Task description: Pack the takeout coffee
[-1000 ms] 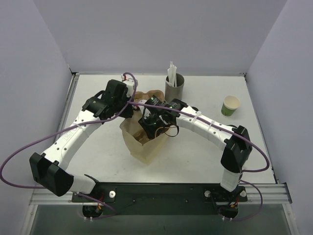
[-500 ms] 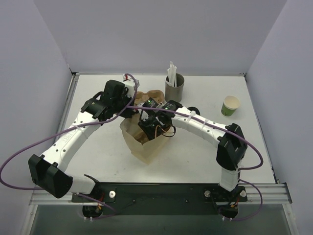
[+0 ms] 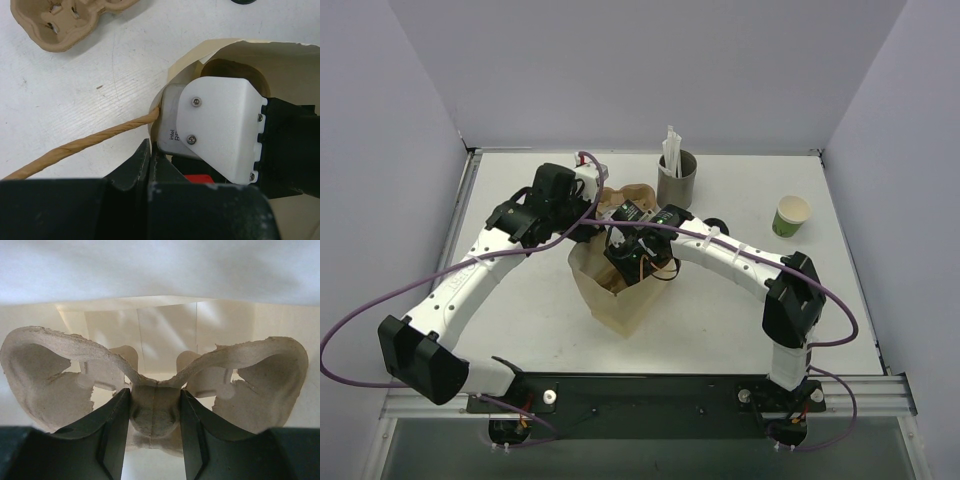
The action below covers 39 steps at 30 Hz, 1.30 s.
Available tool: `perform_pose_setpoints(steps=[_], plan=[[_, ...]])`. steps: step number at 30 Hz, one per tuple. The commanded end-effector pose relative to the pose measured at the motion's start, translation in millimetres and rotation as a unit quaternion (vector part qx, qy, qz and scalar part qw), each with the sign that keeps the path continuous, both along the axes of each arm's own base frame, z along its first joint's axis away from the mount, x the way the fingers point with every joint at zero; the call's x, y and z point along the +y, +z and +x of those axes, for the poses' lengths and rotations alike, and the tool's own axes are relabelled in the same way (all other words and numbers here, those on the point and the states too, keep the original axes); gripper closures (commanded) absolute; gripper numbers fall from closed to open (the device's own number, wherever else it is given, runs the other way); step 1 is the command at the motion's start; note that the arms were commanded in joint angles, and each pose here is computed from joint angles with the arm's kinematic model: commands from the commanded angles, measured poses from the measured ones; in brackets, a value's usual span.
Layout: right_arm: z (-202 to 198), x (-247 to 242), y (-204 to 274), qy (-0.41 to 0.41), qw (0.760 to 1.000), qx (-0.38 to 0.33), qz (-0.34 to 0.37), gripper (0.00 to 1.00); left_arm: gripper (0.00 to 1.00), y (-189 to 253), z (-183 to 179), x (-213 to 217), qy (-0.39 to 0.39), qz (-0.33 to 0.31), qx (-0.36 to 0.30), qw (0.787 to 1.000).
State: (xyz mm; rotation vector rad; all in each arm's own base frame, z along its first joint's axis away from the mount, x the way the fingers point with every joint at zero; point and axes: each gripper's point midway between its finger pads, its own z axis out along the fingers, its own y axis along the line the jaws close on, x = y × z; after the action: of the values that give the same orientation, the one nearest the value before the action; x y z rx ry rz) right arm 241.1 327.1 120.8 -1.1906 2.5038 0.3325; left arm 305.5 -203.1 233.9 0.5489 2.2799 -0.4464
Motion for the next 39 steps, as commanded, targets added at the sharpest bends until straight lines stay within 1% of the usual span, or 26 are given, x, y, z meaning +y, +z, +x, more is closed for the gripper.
perform_pose_setpoints(steps=[1, 4, 6, 7, 8, 10, 11, 14, 16, 19, 21, 22, 24, 25, 31, 39], plan=[[-2.1, -8.7, -18.4, -0.015, 0.999, 0.012, -0.042, 0.89, 1.00, 42.5, -13.0, -46.8, -0.099, -0.077, -0.046, 0.991], [-1.1, -8.3, -16.9, -0.015, 0.999, 0.009, -0.043, 0.89, 1.00, 41.5, -13.4, -47.5, -0.101, -0.076, -0.044, 0.991], [0.9, -8.3, -15.0, -0.017, 0.999, 0.003, -0.043, 0.87, 1.00, 39.7, -13.8, -48.5, -0.103, -0.076, -0.040, 0.991], [1.8, -9.0, -14.4, -0.018, 0.999, 0.002, -0.043, 0.85, 1.00, 38.5, -14.7, -48.6, -0.104, -0.076, -0.037, 0.991], [1.6, -8.8, -12.5, -0.018, 0.999, 0.000, -0.042, 0.77, 1.00, 38.6, -14.3, -48.7, -0.104, -0.075, -0.037, 0.991], [4.4, -8.5, -8.8, -0.020, 0.999, -0.008, -0.041, 0.69, 1.00, 38.0, -14.8, -49.2, -0.106, -0.075, -0.035, 0.991], [5.6, -8.9, -7.7, -0.022, 0.999, -0.010, -0.040, 0.61, 1.00, 38.0, -14.6, -49.7, -0.107, -0.075, -0.034, 0.991], [8.5, -8.3, -1.3, -0.023, 0.999, -0.021, -0.037, 0.53, 1.00, 36.4, -14.8, -50.0, -0.109, -0.073, -0.030, 0.991], [11.9, -8.7, 3.5, -0.027, 0.999, -0.030, -0.035, 0.50, 1.00, 35.7, -15.4, -50.6, -0.111, -0.072, -0.029, 0.991], [14.3, -8.8, 8.7, -0.028, 0.998, -0.039, -0.034, 0.43, 1.00, 34.3, -15.8, -51.3, -0.112, -0.072, -0.026, 0.991], [14.2, -8.4, 10.8, -0.027, 0.998, -0.041, -0.033, 0.40, 1.00, 34.1, -15.5, -51.2, -0.111, -0.071, -0.026, 0.991], [15.3, -8.9, 12.9, -0.027, 0.998, -0.045, -0.033, 0.37, 1.00, 33.5, -14.9, -50.9, -0.111, -0.071, -0.025, 0.991], [16.6, -8.2, 15.9, -0.028, 0.998, -0.049, -0.031, 0.34, 1.00, 32.6, -15.3, -51.5, -0.112, -0.070, -0.023, 0.991], [17.6, -8.1, 17.4, -0.027, 0.998, -0.050, -0.029, 0.31, 1.00, 32.7, -15.6, -52.4, -0.114, -0.070, -0.023, 0.991], [20.4, -7.3, 30.1, -0.027, 0.997, -0.063, -0.024, 0.24, 1.00, 31.1, -15.7, -52.6, -0.116, -0.068, -0.019, 0.991], [21.6, -5.0, 50.0, -0.030, 0.997, -0.076, -0.003, 0.20, 1.00, 24.6, -14.1, -48.1, -0.101, -0.056, -0.011, 0.993]])
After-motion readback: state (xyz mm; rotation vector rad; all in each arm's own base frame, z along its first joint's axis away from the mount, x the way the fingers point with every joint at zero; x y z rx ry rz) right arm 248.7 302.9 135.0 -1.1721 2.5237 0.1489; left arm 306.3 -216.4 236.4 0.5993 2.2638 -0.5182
